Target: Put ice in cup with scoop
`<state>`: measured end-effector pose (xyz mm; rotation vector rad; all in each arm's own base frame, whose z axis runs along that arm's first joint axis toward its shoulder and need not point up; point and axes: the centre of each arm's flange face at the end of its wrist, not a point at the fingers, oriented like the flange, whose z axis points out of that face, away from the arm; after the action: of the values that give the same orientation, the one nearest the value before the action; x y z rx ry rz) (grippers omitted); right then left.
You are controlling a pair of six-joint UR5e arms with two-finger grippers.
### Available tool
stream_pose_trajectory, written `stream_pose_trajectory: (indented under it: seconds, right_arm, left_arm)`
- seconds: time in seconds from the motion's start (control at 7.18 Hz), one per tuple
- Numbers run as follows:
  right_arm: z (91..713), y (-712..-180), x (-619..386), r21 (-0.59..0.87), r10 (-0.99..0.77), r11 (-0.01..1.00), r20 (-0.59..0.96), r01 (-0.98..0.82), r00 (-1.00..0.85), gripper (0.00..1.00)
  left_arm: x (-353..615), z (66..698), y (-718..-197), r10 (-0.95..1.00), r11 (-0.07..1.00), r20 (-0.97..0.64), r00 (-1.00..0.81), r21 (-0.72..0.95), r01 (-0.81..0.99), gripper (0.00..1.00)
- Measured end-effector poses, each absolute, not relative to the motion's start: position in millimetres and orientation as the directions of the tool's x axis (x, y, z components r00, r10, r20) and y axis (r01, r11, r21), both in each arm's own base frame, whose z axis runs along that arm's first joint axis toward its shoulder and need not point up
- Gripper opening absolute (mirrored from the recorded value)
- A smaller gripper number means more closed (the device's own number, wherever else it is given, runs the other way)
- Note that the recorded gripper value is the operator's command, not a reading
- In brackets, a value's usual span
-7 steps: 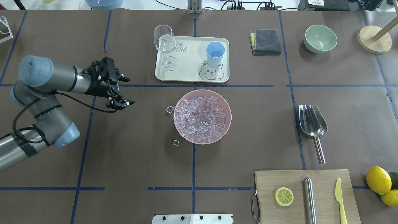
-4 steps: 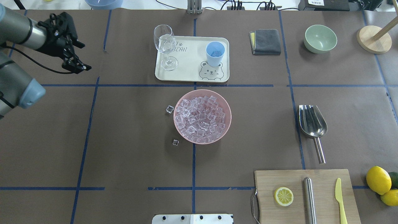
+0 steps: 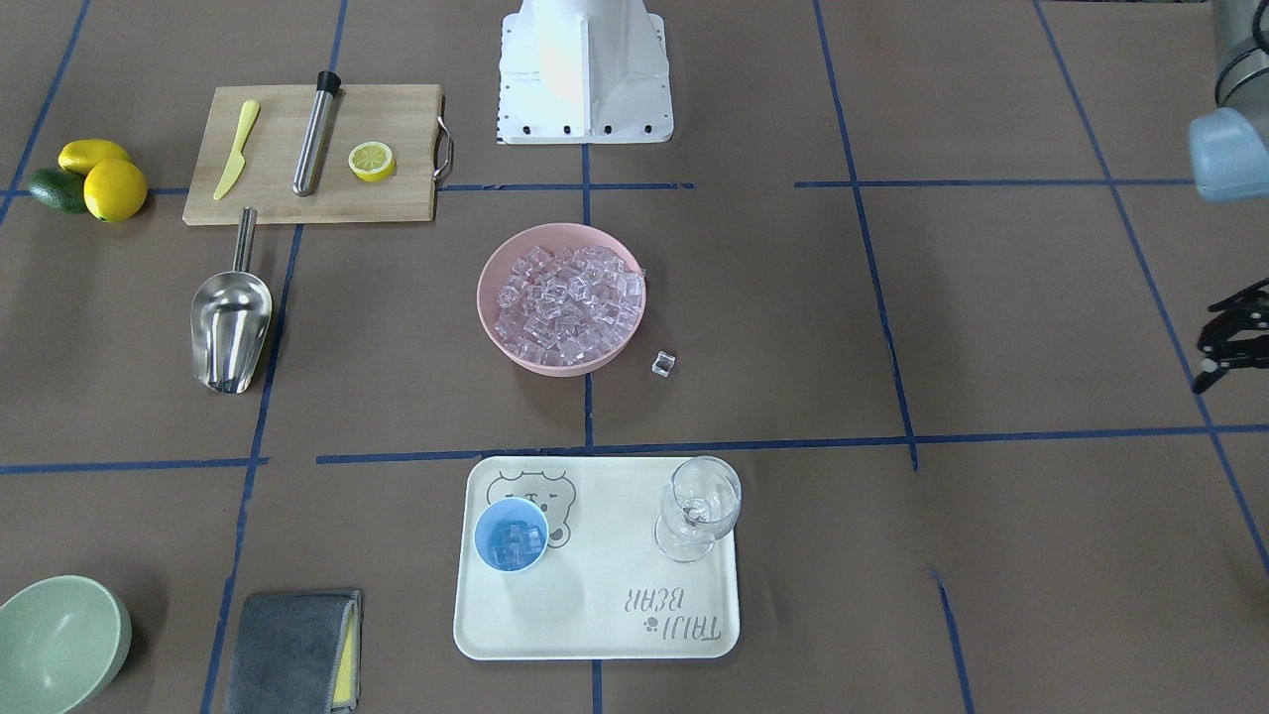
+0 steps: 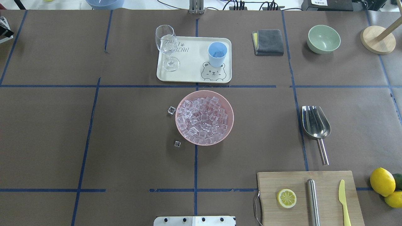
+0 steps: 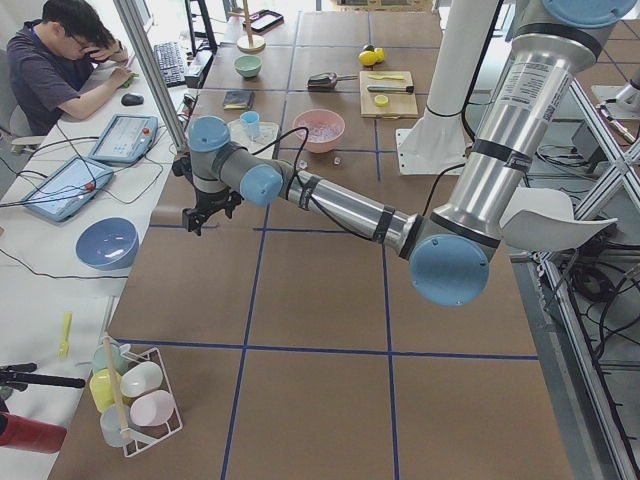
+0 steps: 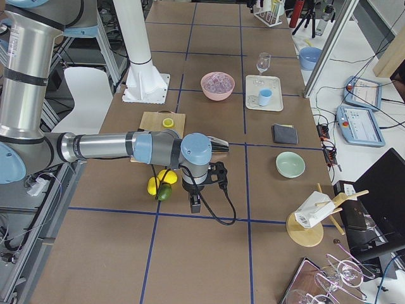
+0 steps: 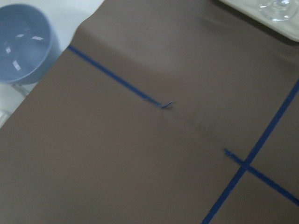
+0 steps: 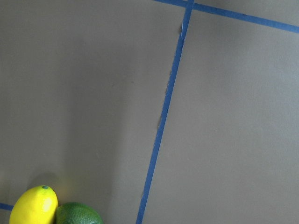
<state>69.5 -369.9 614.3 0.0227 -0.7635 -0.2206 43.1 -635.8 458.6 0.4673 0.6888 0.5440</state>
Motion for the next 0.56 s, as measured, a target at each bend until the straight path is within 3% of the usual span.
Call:
stream_pose_trajectory:
  seconds: [0.56]
  right_arm:
    - [611.8, -371.7, 69.3, 0.106, -0.210, 0.976, 0.682, 0.190, 0.701, 1.00]
  left_arm:
    - [-61.2, 585.2, -554.8, 0.356, 0.923, -0.609, 0.709, 0.347, -0.167, 1.00]
